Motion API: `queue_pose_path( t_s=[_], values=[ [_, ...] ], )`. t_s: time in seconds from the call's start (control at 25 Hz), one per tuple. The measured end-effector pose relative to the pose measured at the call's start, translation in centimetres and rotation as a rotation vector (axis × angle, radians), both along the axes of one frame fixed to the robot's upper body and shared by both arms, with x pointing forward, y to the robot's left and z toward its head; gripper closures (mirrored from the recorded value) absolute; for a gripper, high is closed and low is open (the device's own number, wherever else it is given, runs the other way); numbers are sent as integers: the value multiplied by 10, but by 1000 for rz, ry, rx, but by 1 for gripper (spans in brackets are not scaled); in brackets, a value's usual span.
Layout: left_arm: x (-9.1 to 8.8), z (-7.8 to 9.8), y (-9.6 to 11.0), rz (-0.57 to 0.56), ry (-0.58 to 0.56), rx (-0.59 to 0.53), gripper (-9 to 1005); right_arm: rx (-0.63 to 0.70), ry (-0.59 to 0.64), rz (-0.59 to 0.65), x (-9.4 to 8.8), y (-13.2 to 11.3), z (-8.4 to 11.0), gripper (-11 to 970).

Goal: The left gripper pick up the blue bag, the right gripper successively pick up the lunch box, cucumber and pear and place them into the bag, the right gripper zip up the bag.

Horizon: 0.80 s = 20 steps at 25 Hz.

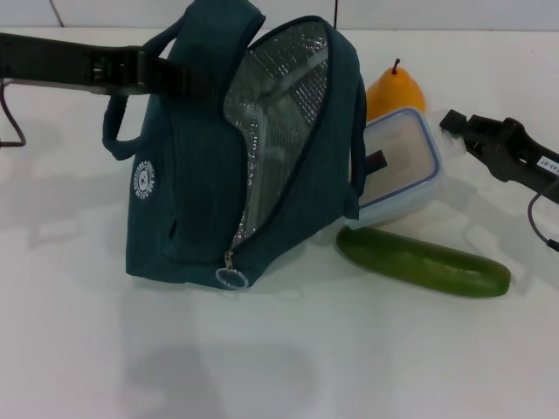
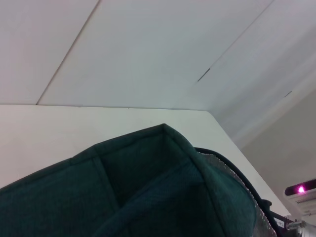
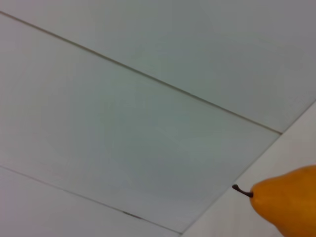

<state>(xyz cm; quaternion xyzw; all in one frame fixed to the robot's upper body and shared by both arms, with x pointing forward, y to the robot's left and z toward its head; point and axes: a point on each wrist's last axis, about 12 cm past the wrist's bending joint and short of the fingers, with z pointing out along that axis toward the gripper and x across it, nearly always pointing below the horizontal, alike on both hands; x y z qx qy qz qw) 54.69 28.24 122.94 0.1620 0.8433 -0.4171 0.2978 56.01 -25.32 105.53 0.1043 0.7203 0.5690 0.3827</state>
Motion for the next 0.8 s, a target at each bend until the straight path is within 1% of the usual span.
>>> queue_pose_path(
  t_s=[0.64, 0.8],
  values=[
    [0, -4, 1, -3, 6, -7, 929, 91, 18, -73, -14, -17, -4, 889],
    [0, -6, 1, -7, 10, -11, 929, 138, 23, -121, -22, -27, -6, 890]
  ],
)
